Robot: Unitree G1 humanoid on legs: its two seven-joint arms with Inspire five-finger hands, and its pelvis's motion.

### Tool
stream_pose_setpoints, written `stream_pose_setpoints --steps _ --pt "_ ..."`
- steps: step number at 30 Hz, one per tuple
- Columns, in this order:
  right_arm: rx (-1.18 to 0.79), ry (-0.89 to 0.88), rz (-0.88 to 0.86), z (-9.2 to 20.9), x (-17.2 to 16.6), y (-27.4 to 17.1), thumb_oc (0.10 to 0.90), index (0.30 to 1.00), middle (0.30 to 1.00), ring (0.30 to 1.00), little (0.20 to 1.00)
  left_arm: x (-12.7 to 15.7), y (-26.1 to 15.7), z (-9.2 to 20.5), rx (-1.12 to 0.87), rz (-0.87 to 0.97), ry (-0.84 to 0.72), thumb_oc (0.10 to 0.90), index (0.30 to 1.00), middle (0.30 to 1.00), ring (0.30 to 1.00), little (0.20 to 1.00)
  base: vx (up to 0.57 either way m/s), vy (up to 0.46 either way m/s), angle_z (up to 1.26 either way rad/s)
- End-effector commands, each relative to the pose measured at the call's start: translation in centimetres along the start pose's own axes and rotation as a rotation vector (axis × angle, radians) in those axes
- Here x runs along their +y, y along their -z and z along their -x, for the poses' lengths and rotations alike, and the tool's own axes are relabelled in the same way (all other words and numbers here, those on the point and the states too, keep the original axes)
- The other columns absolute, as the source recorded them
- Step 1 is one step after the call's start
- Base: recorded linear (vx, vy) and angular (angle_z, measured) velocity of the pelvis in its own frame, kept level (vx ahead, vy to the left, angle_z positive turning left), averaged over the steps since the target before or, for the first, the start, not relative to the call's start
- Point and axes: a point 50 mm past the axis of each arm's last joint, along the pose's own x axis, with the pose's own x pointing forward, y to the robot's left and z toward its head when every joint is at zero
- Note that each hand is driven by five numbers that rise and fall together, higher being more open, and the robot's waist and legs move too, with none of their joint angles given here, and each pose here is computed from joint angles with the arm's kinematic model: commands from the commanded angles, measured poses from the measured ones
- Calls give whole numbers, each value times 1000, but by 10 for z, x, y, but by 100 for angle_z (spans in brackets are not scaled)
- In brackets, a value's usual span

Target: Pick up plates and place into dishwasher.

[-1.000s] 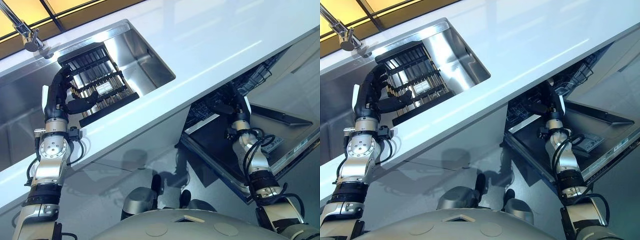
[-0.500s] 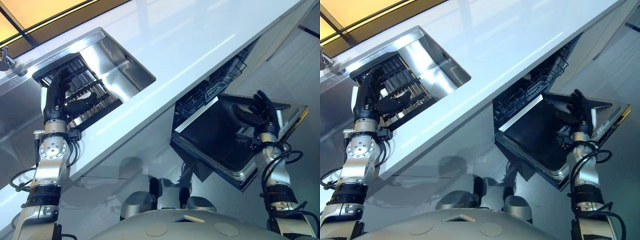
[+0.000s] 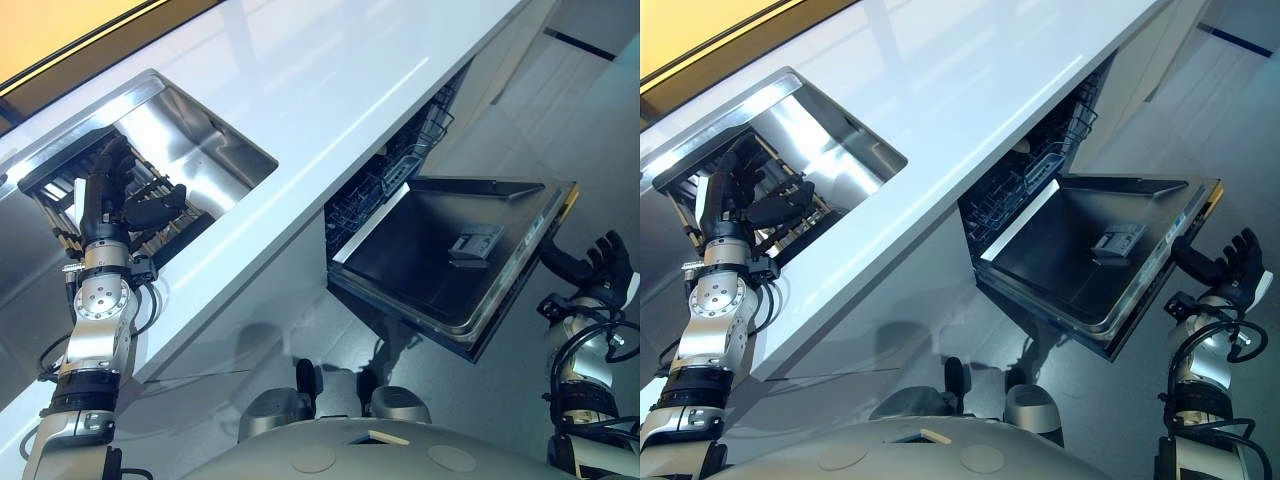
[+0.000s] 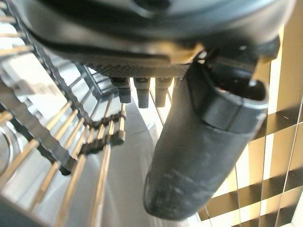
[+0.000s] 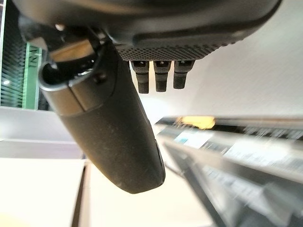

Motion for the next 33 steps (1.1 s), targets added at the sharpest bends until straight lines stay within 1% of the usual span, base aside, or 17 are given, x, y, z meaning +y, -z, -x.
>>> stream_pose_setpoints --steps 1,2,5,9,13,16,18,21,24,26,27,29,31,32,33 --pt "-298 58 -56 -26 -14 -86 800 900 900 900 900 12 -60 -36 -268 112 -108 800 900 900 900 900 -238 -20 0" --pt "-313 68 -72 -27 -12 -91 800 900 900 900 900 10 -64 -38 -284 129 -111 800 900 900 900 900 -283 -26 1" --pt "-343 117 -192 -30 -8 -103 800 900 900 900 900 10 -80 -45 -348 186 -130 800 900 900 900 900 -273 -27 2" --pt "-303 114 -383 -34 -3 -101 800 900 900 900 900 9 -95 -50 -411 246 -154 800 900 900 900 900 -153 -12 -1" --pt "-187 -56 -657 -36 9 -84 800 900 900 900 900 6 -108 -49 -479 275 -169 800 900 900 900 900 -55 13 8" --pt "-106 -129 -760 -37 10 -64 800 900 900 900 900 10 -117 -49 -526 271 -177 800 900 900 900 900 -24 11 9" --pt "-67 -152 -786 -37 11 -55 800 900 900 900 900 13 -124 -50 -552 269 -187 800 900 900 900 900 0 0 0" --pt "-30 -218 -825 -37 20 -52 800 900 900 900 900 16 -135 -51 -589 266 -209 800 900 900 900 900 -8 18 3" --pt "-5 -423 -889 -33 42 -56 800 900 900 900 900 20 -144 -50 -622 263 -224 800 900 900 900 900 -35 36 5" --pt "44 -706 -956 -18 74 -59 800 900 900 900 900 25 -146 -48 -635 256 -234 800 900 900 900 900 -14 15 2" --pt "63 -826 -967 -9 86 -58 800 900 900 900 900 28 -145 -47 -638 250 -238 800 900 900 900 900 0 0 0" --pt "84 -1121 -974 13 112 -64 800 900 900 900 900 32 -144 -46 -645 242 -247 800 900 900 900 900 -12 10 -2" --pt "66 -1386 -976 35 136 -81 800 900 900 900 900 36 -145 -47 -647 240 -259 800 900 900 900 900 -23 16 -13" --pt "54 -1476 -976 43 144 -87 800 900 900 900 900 37 -145 -47 -648 241 -261 800 900 900 900 900 -19 11 -19" --pt "26 -1608 -974 58 156 -100 800 900 900 900 900 39 -145 -48 -648 238 -262 800 900 900 900 900 -11 9 -15"
